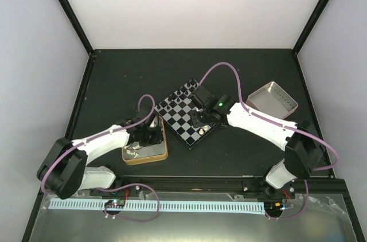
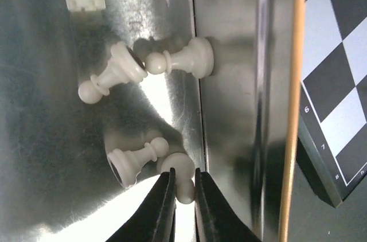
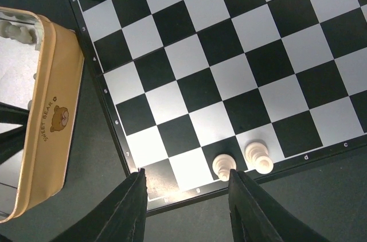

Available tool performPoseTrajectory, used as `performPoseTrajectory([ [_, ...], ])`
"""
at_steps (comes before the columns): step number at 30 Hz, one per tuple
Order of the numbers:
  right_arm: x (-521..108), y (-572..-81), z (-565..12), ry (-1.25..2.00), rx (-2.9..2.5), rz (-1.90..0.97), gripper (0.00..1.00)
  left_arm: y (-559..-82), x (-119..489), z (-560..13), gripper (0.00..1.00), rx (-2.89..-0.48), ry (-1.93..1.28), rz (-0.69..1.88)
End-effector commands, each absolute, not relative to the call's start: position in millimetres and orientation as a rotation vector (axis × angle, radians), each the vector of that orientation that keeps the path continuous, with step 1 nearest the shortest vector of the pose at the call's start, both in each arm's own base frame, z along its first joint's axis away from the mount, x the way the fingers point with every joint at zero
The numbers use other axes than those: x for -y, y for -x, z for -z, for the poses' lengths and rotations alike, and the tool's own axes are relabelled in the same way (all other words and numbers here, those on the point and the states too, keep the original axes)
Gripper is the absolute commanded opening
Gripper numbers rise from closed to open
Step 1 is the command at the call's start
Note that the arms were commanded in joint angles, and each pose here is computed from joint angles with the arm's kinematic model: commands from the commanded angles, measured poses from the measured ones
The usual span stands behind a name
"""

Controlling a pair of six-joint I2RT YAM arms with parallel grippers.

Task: Set up the chess pieces on the board
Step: Pick up the chess piece from the storage box.

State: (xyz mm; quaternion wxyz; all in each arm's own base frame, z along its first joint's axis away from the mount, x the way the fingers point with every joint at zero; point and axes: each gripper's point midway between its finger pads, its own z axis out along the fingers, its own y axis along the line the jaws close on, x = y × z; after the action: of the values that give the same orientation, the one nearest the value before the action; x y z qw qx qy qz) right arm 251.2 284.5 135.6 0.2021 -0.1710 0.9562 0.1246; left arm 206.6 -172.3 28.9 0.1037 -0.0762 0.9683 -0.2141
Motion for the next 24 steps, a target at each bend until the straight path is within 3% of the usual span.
performPoseTrajectory([
  [1, -282.0, -252.8, -139.1, 0.450, -2.655, -0.363, 0.41, -220.1, 167.3, -40.5, 0.04, -2.796, 0.214, 0.572],
  [11, -272.1, -250.2, -150.6, 0.400, -2.614, -0.381, 0.40, -216.7, 162.6, -91.0, 0.02, -2.702, 0.143, 0.586],
  [17, -244.9, -238.4, -161.2, 0.264, -2.564, -0.415, 0.40, -210.3, 201.6, -129.9, 0.01, -2.623, -0.030, 0.733],
  [24, -200.0, -221.2, -156.9, 0.050, -2.526, -0.414, 0.41, -206.7, 255.0, -122.4, 0.01, -2.666, -0.261, 0.615],
])
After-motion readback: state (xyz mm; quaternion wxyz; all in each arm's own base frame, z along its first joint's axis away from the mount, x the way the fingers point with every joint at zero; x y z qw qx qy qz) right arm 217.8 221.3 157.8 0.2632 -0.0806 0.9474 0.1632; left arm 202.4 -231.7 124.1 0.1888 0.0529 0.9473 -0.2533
